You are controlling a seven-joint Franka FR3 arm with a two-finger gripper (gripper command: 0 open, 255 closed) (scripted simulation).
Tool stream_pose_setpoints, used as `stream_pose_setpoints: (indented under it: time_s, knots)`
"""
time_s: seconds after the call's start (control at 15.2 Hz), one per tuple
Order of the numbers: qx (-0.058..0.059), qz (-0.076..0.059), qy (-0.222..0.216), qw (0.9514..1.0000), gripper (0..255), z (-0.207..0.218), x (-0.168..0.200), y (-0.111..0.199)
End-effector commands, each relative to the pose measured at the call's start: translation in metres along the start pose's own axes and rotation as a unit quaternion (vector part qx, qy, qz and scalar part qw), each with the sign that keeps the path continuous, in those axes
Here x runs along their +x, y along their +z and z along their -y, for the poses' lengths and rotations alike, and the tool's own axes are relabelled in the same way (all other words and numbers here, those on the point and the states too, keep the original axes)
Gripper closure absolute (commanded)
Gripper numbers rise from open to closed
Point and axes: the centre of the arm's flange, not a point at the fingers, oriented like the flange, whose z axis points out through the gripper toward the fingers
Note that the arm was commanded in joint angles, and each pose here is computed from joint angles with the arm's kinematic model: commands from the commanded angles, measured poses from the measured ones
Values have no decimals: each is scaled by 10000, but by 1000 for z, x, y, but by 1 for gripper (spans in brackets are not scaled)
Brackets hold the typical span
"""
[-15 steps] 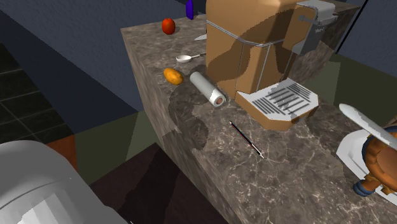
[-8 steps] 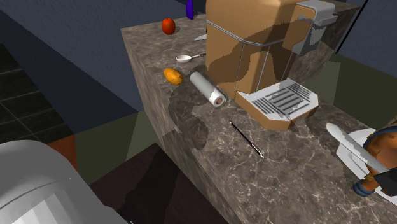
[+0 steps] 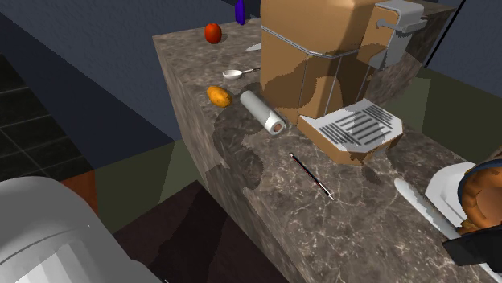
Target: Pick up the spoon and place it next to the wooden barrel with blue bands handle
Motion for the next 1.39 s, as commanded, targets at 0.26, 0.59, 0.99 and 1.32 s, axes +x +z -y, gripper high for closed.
stream_pose_setpoints:
  time_s: [0.26, 0.59, 0.99, 1.32]
  knots:
    - [-2, 0, 0, 10000, 255, -5, -7, 31]
    - [-2, 0, 0, 10000, 255, -8, -13, 56]
    - [-2, 0, 0, 10000, 255, -12, -20, 87]
    - [-2, 0, 0, 10000, 255, -15, -26, 112]
